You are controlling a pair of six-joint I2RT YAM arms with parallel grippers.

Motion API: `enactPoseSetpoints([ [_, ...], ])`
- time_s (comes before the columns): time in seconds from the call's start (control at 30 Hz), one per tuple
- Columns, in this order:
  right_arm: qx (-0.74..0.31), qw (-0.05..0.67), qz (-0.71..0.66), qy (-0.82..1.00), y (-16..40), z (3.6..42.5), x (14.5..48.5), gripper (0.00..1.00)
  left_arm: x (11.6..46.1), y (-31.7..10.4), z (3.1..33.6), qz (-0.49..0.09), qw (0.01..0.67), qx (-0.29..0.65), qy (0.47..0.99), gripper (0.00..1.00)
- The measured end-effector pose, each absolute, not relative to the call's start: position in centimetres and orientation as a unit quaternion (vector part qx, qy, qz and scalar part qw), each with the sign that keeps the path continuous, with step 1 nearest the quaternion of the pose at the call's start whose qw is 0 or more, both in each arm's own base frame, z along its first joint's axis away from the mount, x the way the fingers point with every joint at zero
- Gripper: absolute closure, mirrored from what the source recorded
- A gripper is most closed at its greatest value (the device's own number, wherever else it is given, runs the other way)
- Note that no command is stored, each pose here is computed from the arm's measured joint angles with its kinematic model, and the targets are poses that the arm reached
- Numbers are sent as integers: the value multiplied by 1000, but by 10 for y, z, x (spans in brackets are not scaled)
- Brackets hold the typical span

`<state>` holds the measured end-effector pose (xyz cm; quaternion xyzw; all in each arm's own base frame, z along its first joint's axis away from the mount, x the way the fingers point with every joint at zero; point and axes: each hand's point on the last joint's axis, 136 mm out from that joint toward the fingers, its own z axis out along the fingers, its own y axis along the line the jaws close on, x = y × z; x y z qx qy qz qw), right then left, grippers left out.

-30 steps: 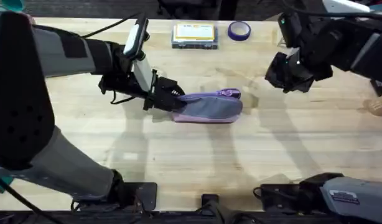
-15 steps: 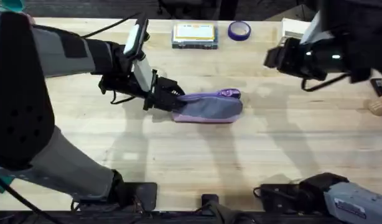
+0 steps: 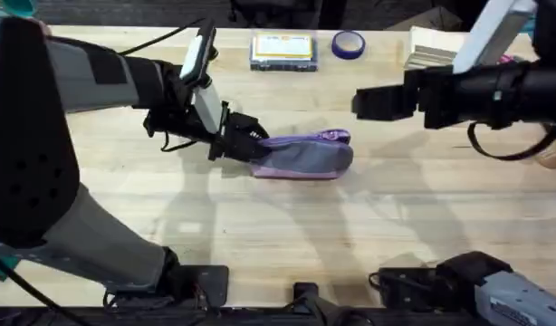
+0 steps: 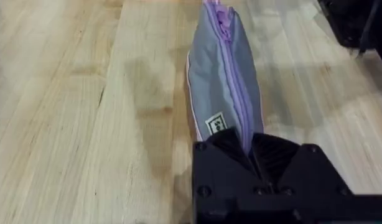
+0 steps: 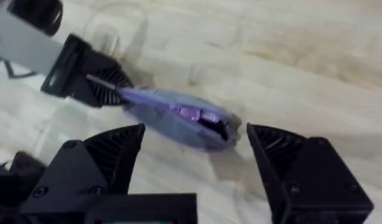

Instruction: Unzip the bag, pick up the pens from the table one at a time and place them inside, then zip the bag closed.

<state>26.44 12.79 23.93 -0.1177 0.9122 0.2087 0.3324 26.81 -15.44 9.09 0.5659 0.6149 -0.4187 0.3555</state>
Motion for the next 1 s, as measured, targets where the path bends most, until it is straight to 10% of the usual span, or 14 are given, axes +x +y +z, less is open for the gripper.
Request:
enactPoseSetpoints([
  [1.0, -70, 177, 300, 935, 132, 182, 271, 6, 268, -154, 91, -419, 356, 566, 615, 958],
])
